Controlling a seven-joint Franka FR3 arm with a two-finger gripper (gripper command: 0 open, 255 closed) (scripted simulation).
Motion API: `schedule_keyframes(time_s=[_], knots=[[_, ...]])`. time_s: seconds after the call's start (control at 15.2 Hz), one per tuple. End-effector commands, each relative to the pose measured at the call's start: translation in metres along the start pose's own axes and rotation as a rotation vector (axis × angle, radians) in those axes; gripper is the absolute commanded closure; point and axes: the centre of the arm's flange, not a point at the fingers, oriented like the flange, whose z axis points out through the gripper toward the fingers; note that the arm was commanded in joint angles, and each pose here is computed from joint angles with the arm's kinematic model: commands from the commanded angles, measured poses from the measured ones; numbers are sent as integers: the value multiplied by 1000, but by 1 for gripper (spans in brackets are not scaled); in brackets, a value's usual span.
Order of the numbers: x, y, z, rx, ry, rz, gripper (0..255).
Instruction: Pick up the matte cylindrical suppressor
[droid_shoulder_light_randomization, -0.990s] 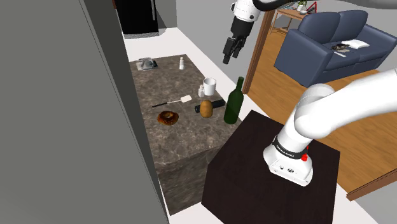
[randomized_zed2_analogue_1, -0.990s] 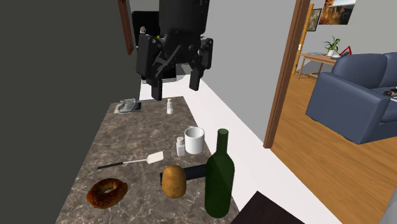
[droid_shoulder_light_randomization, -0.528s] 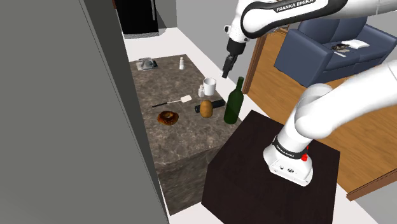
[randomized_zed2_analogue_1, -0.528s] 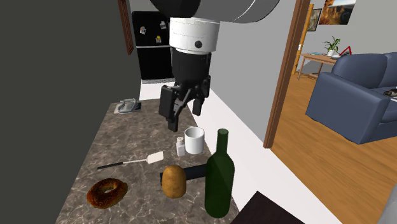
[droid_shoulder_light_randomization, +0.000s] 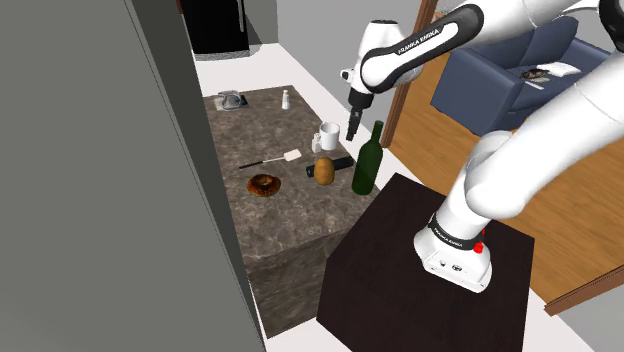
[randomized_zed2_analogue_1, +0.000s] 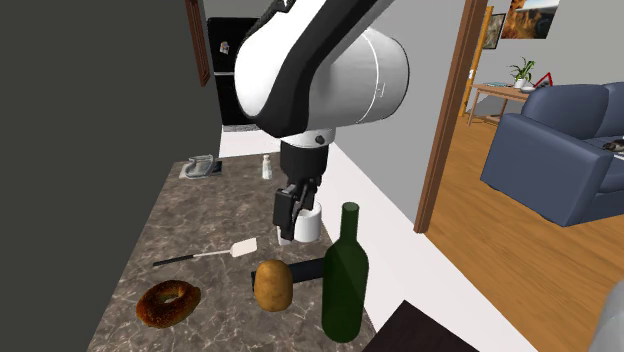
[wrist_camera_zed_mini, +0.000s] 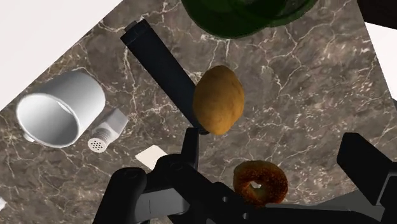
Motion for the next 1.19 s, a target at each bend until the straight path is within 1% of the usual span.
schedule_keyframes(time_s=[0.0, 1.06, 1.12], knots=[[1, 12, 26, -7, -4, -57, 0], [35, 95, 216, -33, -46, -481, 0], [37, 97, 222, -34, -47, -495, 0]])
